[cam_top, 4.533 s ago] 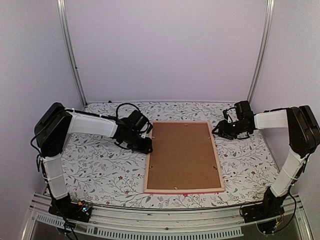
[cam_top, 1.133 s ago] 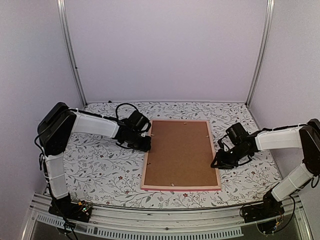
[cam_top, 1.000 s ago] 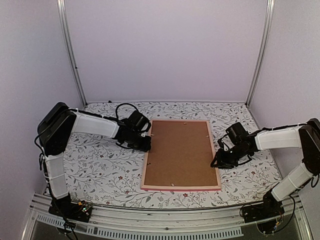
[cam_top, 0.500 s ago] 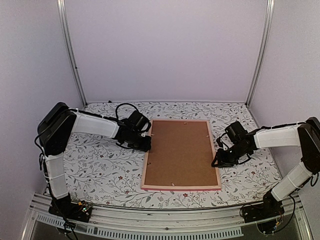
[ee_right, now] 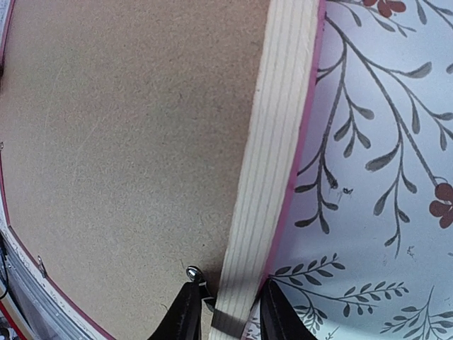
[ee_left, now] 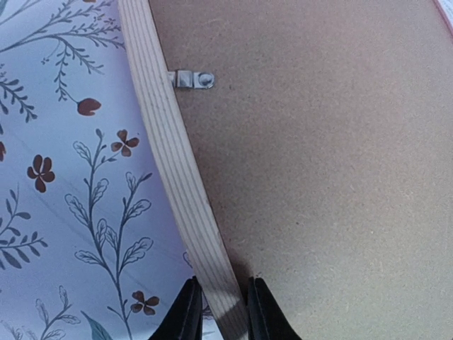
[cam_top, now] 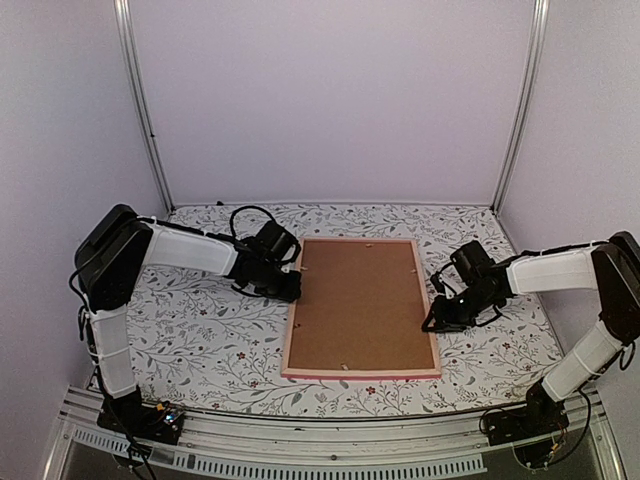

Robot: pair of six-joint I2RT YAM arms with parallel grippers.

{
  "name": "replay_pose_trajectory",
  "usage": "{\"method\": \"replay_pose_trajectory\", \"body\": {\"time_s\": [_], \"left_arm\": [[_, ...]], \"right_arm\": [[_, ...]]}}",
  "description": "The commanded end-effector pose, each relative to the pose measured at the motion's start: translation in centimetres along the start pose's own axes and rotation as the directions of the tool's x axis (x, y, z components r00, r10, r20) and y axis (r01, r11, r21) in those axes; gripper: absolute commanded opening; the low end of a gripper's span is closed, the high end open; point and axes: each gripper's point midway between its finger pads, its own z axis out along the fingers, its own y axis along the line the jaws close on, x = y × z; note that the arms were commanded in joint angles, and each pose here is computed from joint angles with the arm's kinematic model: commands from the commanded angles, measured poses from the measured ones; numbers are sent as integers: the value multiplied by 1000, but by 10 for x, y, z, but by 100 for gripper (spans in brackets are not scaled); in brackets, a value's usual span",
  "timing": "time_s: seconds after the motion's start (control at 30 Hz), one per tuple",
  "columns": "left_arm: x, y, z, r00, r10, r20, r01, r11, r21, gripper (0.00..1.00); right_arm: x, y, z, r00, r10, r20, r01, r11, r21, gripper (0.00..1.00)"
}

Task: Put the photo into the frame
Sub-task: Press the fastener onto the backboard.

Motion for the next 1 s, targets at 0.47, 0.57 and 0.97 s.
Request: {"method": "replay_pose_trajectory", "body": {"time_s": [0.47,0.57,0.97], "left_arm": [[34,2,14,994,42,-102,-40,999,15,22],[34,2,14,994,40,-102,-39,999,18,22],[28,8,11,995,35,-91,-34,999,10,21]], "right_arm": [[-21,18,3,995,-97,-2,95,985,-143,24],[-26,21,0,995,-98,3,97,983,-156,33],[-36,5,-7,991,-131,17,131,991,-27,46]]}}
